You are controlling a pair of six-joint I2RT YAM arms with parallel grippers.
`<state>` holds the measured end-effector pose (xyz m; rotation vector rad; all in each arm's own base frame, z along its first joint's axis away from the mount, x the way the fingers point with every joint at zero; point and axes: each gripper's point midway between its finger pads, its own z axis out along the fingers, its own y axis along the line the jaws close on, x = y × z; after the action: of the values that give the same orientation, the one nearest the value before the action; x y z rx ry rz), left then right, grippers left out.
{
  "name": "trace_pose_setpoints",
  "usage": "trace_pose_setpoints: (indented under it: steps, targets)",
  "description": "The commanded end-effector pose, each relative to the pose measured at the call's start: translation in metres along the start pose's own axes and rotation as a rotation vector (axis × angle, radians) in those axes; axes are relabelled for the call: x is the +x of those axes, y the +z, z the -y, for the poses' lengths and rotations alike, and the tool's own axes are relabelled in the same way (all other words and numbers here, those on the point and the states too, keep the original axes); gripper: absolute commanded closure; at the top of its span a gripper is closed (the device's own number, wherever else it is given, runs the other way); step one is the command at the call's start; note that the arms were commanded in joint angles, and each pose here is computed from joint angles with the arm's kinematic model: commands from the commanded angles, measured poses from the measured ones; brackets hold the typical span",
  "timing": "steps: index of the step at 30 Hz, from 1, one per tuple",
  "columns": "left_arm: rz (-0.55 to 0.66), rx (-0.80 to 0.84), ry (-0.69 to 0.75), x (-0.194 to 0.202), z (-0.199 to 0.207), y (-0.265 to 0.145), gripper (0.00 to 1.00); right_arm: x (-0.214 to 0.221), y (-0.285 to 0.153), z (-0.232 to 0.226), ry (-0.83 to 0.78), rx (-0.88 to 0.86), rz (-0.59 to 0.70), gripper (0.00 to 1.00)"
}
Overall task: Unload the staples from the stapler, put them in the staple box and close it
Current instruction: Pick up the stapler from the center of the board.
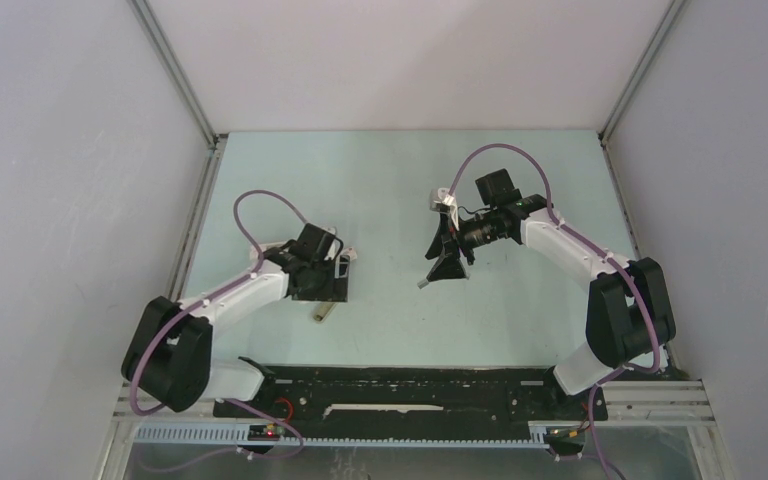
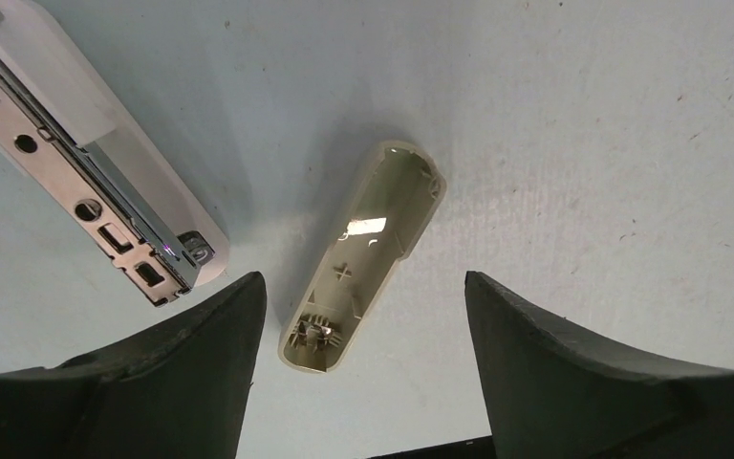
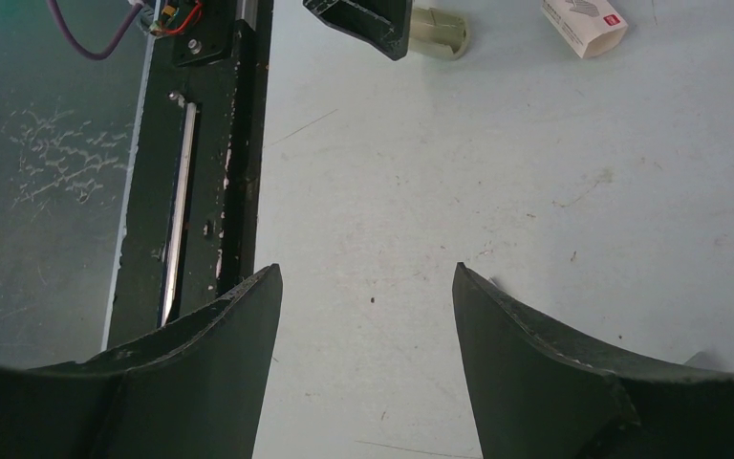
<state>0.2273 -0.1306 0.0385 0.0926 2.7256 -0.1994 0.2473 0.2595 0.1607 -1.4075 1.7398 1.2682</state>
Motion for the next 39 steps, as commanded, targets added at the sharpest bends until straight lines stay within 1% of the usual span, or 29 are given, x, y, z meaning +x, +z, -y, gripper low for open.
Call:
trace_pose_setpoints:
  steps: [1,9,15,19,22,26,30,33,35,37,39]
  targets:
    - [0.032,0.024,0.041,-0.019,0.010,-0.008,0.19,0.000,0.001,-0.004,-0.005,-0.024,0.009,0.25]
    - [-0.005,0.003,0.050,-0.013,0.006,-0.008,0.21,0.000,0.001,-0.004,-0.009,-0.025,0.009,0.25]
    - [-0.038,0.019,0.066,-0.006,0.010,-0.004,0.26,0.000,0.001,-0.004,-0.009,-0.027,0.011,0.25]
    - [-0.063,0.000,0.072,0.001,0.009,0.004,0.27,0.001,0.001,-0.004,-0.007,-0.029,0.010,0.25]
    - [-0.076,-0.019,0.069,0.002,0.006,0.011,0.30,0.001,0.001,-0.004,-0.007,-0.028,0.009,0.25]
    - [-0.105,-0.027,0.072,0.006,0.006,0.019,0.42,0.001,0.001,-0.005,-0.008,-0.027,0.009,0.25]
    - [-0.122,-0.010,0.069,0.011,0.009,0.021,0.61,0.000,0.000,-0.004,-0.007,-0.024,0.009,0.25]
    - [-0.104,0.013,0.056,0.008,0.013,0.017,0.75,0.000,0.001,-0.004,-0.002,-0.026,0.012,0.25]
    - [-0.082,0.069,0.042,0.004,0.024,0.010,0.83,-0.003,0.000,-0.006,0.006,-0.032,0.024,0.25]
    - [-0.050,0.133,0.024,-0.003,0.036,0.003,0.86,-0.008,0.000,-0.008,0.024,-0.045,0.046,0.26]
    - [0.001,0.241,0.003,-0.012,0.055,-0.009,0.87,-0.017,0.000,-0.012,0.057,-0.069,0.079,0.26]
